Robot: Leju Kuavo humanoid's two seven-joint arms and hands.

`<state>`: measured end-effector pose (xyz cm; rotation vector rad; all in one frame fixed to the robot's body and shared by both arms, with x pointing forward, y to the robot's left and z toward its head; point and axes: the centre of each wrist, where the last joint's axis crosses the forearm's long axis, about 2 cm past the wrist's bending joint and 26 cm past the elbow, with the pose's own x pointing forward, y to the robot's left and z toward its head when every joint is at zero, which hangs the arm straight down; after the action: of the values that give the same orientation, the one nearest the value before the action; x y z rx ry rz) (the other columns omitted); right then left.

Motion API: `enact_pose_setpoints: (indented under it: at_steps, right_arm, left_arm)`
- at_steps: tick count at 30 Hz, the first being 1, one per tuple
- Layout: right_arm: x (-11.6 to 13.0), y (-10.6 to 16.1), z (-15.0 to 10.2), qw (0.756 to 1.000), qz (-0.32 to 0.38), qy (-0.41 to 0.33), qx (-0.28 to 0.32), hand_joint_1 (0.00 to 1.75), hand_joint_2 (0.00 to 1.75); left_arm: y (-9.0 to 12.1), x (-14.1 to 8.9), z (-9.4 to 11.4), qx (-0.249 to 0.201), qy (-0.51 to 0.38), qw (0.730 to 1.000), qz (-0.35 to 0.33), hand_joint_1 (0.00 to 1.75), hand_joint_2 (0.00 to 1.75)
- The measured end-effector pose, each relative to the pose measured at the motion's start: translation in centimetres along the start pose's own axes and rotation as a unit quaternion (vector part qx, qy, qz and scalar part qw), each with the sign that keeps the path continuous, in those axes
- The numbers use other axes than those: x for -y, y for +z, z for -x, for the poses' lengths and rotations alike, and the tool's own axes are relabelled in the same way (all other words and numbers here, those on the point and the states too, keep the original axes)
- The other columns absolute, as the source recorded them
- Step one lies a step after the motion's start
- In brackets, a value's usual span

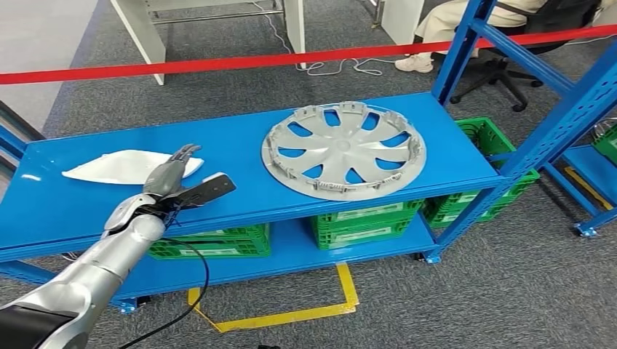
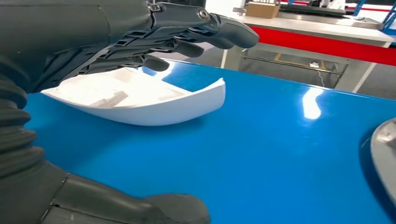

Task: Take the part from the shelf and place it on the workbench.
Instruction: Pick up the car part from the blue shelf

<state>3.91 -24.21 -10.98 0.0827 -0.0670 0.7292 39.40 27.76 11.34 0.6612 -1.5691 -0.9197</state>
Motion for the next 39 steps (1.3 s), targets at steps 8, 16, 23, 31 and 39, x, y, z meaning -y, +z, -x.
enact_pose_setpoints:
  at_steps: [8, 16, 23, 31, 39]
  right_arm:
    - [0.1, 0.0, -0.1, 1.0, 0.001, 0.006, 0.001, 0.0, 0.0]
    - [0.0, 0.0, 0.0, 1.0, 0.001, 0.009, -0.001, 0.0, 0.0]
    - [0.1, 0.0, 0.0, 1.0, 0.002, 0.009, -0.002, 0.0, 0.0]
    - [0.1, 0.0, -0.2, 1.0, 0.008, 0.0, 0.006, 0.0, 0.0]
    - [0.2, 0.0, -0.4, 1.0, 0.011, 0.001, 0.012, 0.0, 0.0]
  left_arm:
    - [-1.2, -1.2, 0.2, -0.029, -0.106, 0.994, -0.007, 0.0, 1.75]
    - [-1.9, -2.4, 1.4, -0.087, -0.259, 0.962, 0.004, 0.0, 1.75]
    - [-1.9, -2.7, 1.9, -0.102, -0.295, 0.95, 0.009, 0.0, 1.75]
    - [-0.6, -5.9, 6.9, -0.188, -0.41, 0.891, 0.048, 1.34, 1.75]
    - [-1.1, -7.7, 7.5, -0.188, -0.406, 0.89, 0.085, 1.75, 1.75]
